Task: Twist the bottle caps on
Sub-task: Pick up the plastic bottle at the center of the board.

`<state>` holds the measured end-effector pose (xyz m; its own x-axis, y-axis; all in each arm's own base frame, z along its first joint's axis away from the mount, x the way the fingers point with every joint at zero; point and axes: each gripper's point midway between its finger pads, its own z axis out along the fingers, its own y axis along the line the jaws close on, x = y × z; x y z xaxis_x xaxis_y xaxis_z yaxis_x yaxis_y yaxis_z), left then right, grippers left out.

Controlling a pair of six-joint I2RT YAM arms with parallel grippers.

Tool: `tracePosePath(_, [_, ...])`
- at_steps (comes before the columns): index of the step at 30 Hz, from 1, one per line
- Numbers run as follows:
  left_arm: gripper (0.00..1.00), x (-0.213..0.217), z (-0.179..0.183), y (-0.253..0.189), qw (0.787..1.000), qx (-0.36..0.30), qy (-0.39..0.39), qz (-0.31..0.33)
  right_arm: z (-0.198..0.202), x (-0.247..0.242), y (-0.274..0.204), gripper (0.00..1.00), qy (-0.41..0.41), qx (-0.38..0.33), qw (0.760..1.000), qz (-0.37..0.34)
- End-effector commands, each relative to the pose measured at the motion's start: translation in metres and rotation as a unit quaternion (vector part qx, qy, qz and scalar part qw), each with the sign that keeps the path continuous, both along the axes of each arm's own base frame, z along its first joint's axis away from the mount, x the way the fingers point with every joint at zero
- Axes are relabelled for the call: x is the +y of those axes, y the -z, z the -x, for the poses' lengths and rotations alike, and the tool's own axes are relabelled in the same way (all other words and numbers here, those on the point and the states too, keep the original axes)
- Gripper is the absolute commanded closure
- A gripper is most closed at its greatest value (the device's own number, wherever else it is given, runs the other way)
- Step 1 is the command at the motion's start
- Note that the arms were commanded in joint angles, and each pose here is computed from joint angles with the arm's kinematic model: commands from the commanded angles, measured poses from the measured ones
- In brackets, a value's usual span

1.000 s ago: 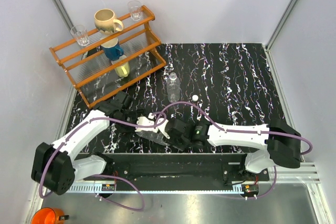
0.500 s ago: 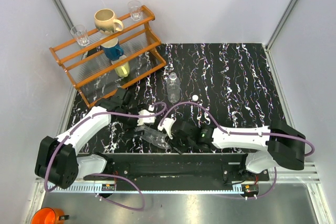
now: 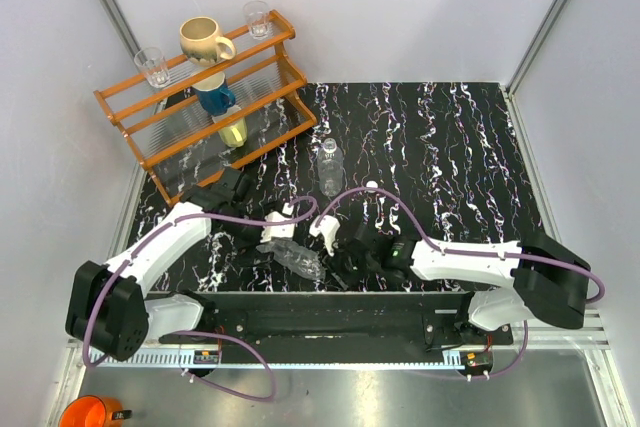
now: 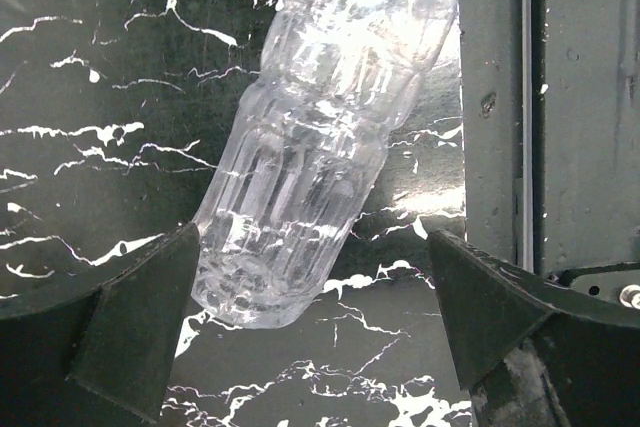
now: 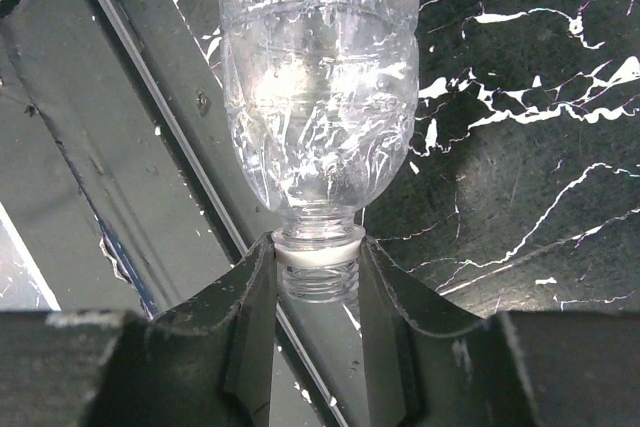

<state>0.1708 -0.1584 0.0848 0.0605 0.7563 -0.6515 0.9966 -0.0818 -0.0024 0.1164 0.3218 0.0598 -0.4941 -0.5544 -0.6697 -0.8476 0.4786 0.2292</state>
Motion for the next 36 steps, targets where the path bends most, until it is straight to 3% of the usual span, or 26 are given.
tracePosePath(1, [0.01,-0.010,0.007,0.001,0.998,-0.015,0.056,0.023,-0.005,0.015,-0.022,0.79,-0.017,0.009,0.999,-0.050])
tracePosePath(15, [0.01,-0.010,0.011,0.027,0.998,-0.016,0.064,0.005,-0.007,0.022,-0.036,0.80,-0.023,0.072,0.992,-0.102])
tracePosePath(22, [0.01,-0.001,0.014,0.037,0.998,-0.020,0.058,-0.014,0.004,0.040,-0.040,0.81,-0.021,0.131,0.975,-0.176])
tracePosePath(28, [0.01,0.000,0.013,0.036,0.998,-0.021,0.051,-0.016,0.008,0.037,-0.035,0.81,-0.027,0.141,0.975,-0.169])
tracePosePath(36, [0.24,0.008,0.011,0.038,0.996,-0.042,0.072,-0.039,-0.003,0.025,-0.042,0.81,-0.022,0.127,0.979,-0.158])
